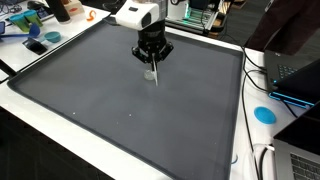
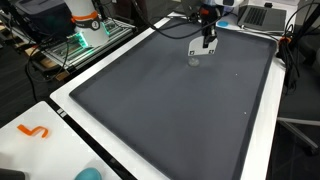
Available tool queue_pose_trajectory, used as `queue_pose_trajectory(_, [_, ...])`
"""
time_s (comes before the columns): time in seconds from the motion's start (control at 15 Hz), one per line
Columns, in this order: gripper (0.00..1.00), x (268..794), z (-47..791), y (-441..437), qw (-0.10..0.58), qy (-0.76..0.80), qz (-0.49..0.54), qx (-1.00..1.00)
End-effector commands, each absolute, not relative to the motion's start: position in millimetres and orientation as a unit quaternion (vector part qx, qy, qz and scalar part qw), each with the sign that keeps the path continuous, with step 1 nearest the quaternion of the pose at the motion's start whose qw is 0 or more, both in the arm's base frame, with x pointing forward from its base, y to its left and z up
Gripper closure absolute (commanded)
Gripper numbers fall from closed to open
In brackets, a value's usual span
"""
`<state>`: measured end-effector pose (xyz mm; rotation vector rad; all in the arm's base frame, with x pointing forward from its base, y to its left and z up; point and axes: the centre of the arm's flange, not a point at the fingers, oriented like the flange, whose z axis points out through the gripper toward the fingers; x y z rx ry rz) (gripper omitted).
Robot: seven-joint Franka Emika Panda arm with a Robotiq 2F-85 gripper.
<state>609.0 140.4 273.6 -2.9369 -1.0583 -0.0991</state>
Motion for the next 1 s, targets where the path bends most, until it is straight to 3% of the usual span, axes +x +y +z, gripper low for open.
queue_pose_trajectory(0.0, [0.99, 621, 266, 146, 0.013, -0.352, -0.033, -0.935])
queue_pose_trajectory(0.93, [0.99, 621, 236, 133, 0.026, -0.363, -0.022, -0.931])
